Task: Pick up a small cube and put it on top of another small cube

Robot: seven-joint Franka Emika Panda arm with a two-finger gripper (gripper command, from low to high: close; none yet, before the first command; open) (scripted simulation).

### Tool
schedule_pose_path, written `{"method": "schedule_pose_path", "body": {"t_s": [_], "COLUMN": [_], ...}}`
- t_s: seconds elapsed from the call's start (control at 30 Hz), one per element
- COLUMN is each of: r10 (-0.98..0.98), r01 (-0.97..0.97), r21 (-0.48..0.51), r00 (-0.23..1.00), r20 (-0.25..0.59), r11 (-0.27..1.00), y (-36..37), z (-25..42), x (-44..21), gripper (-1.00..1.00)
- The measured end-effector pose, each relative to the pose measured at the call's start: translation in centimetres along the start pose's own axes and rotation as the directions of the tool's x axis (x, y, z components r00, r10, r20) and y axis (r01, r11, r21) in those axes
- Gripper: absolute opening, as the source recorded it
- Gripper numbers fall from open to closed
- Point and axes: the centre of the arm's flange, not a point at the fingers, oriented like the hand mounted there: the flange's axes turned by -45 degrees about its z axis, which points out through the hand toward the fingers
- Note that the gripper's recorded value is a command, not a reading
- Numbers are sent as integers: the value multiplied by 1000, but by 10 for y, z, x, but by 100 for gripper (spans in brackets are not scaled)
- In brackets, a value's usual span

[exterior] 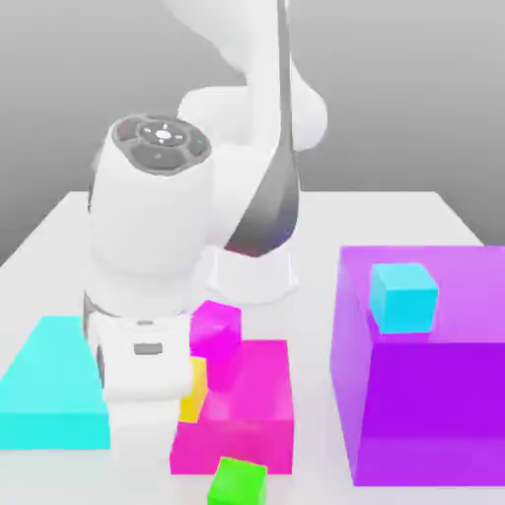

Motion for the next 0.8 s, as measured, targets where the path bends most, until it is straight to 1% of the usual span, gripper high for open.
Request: {"method": "schedule_pose_path", "body": {"t_s": [0.13,0.3,0.37,0.47,0.6,0.63,0.8], "r10": [-240,-513,-602,-693,-710,-711,-711], "r01": [239,502,587,680,698,699,699], "r21": [-31,-127,-168,-206,-213,-212,-212], "r00": [969,855,797,721,704,703,703], "r20": [-52,-77,-54,8,26,26,25], "r11": [971,856,792,704,684,683,683], "y": [6,13,18,26,36,38,38], "z": [28,48,45,32,67,79,80], "x": [16,35,50,77,89,92,91], "gripper": [0,0,0,0,0,-100,-100]}}
